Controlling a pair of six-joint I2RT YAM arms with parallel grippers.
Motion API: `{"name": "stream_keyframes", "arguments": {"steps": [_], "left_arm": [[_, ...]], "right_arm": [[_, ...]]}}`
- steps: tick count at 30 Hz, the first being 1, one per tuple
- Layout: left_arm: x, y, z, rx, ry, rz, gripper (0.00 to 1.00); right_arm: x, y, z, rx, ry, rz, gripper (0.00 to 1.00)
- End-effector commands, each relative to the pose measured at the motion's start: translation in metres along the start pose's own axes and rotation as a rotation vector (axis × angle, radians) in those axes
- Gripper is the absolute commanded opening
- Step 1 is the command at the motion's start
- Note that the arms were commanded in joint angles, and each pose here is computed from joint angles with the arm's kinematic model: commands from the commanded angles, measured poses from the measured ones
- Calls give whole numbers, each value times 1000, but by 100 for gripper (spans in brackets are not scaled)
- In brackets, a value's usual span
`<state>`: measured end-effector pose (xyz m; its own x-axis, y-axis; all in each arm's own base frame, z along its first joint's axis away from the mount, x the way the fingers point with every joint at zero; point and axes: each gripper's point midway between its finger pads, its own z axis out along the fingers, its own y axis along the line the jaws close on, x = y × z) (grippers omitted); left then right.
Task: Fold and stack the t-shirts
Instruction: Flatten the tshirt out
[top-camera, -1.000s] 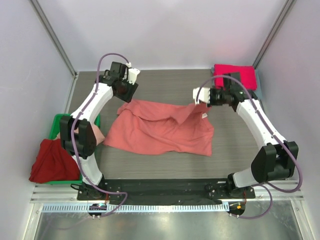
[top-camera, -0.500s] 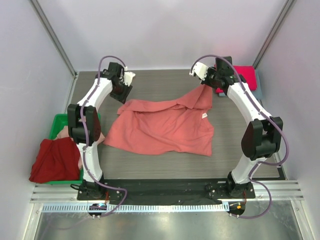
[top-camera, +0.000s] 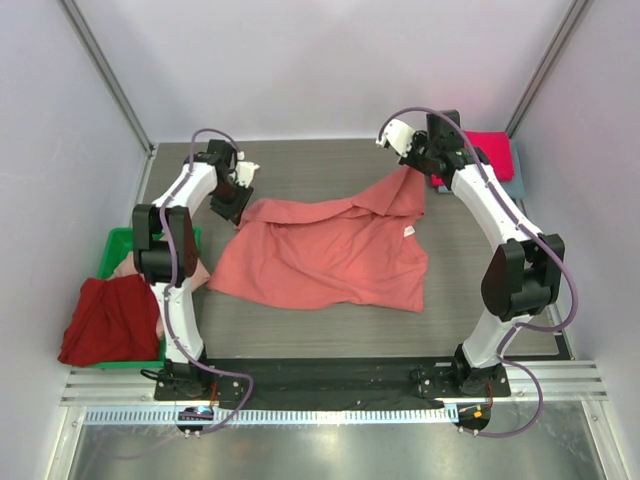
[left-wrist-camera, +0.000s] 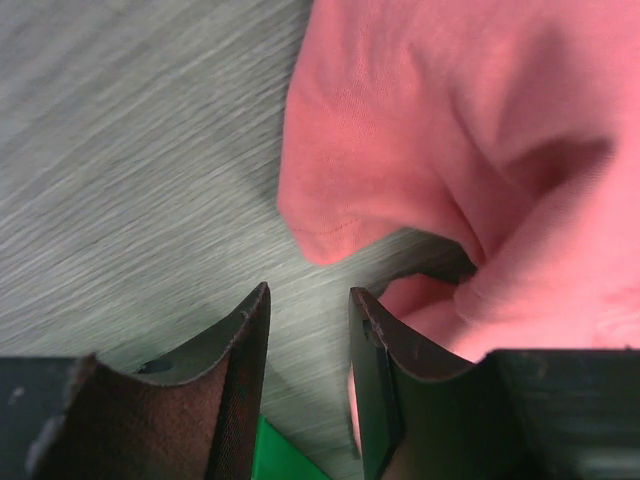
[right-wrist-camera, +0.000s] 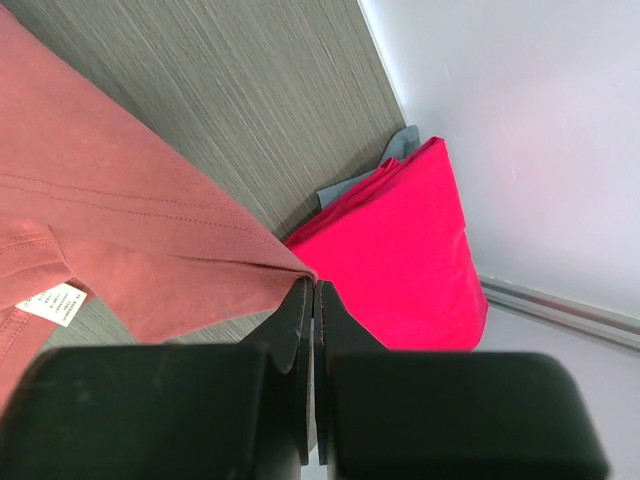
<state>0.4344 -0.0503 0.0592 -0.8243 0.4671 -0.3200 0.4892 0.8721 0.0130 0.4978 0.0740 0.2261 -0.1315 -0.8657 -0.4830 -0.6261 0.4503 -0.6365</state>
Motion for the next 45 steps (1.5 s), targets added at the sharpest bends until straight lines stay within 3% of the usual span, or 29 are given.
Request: {"name": "stream_keyframes", "arguments": {"steps": [1, 6, 11, 17, 21, 29, 38, 42, 45], "left_arm": [[0, -6, 16, 49, 20, -9, 39], [3, -7, 31, 75, 50, -15, 35], [0, -6, 35, 83, 45, -39, 21], [-5, -2, 32, 71, 27, -68, 20], [-7, 3, 33, 51, 23, -86, 29], [-10, 9, 35, 31, 7, -115, 22], [-22, 17, 35, 29, -24, -147, 25], [-24, 17, 37, 38, -24, -156, 22], [-22, 19, 38, 41, -21, -161, 13]], "right_arm": [[-16, -14, -15, 63, -25, 5, 1], [-21, -12, -15, 60, -26, -8, 1], [-20, -8, -15, 54, -22, -6, 1], [-18, -3, -14, 44, -19, -2, 1], [-20, -2, -14, 40, -25, 0, 1], [-19, 3, -11, 29, -22, 4, 1], [-19, 10, -5, 12, -17, 6, 1], [-18, 13, -2, 6, -10, 4, 1], [-18, 13, 0, 2, -9, 6, 1]]}}
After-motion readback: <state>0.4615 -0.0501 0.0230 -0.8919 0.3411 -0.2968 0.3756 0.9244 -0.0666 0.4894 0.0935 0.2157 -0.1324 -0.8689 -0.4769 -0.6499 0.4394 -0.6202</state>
